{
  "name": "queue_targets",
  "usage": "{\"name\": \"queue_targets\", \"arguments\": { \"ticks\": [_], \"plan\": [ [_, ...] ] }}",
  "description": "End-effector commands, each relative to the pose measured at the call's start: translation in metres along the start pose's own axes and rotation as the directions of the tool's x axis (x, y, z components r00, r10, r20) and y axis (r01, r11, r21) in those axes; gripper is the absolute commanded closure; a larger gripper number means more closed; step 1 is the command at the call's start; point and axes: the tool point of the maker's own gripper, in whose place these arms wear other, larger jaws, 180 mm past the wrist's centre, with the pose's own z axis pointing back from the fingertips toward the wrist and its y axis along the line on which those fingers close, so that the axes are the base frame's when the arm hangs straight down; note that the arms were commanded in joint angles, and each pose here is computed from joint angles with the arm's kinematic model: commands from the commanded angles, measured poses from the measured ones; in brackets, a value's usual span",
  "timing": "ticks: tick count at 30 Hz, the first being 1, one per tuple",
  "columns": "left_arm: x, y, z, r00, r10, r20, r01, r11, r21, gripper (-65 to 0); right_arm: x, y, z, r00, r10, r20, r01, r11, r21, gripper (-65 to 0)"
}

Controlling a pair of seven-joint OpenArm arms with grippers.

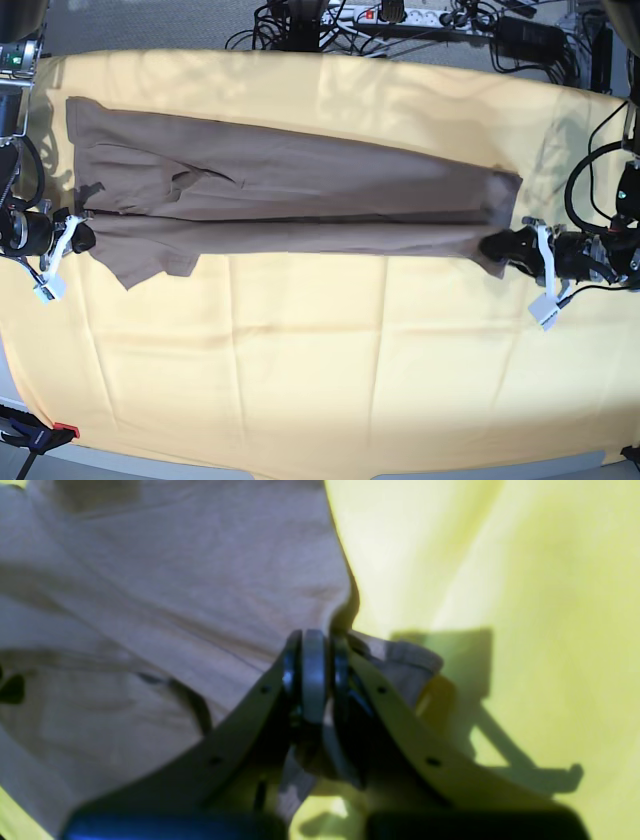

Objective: Fold the T-shirt properly
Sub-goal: 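Lift and fold the grasped edge over toward the collar edge, then lower the folded edge and open both grippers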

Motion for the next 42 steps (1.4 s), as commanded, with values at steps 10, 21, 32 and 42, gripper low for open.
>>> {"name": "queue_targets", "arguments": {
  "ticks": [10, 21, 32, 42],
  "plan": [
    [0.006, 0.000, 0.012, 1.000, -0.021, -0.001, 0.021, 1.000, 0.006, 0.0, 0.020, -0.005, 0.016, 0.999, 0.005, 0.042, -0.006, 1.000, 0.007, -7.9],
    [-0.006, 0.002, 0.007, 1.000, -0.010, -0.027, 0.011, 1.000, 0.013, -34.3, 0.087, 0.009, 0.018, 0.956, 0.008, 0.293, -0.020, 0.999, 0.039, -36.4],
    [-0.015, 0.000, 0.004, 0.999, 0.005, -0.041, -0.004, 1.000, 0.005, -34.3, 0.066, 0.022, -0.035, 0.979, 0.031, 0.200, -0.024, 0.999, -0.035, -36.4],
    [-0.015, 0.000, 0.004, 0.999, 0.005, -0.040, -0.004, 1.000, 0.004, -34.3, 0.061, 0.024, -0.040, 0.983, 0.030, 0.180, -0.023, 0.999, -0.039, -36.4]
  ]
}}
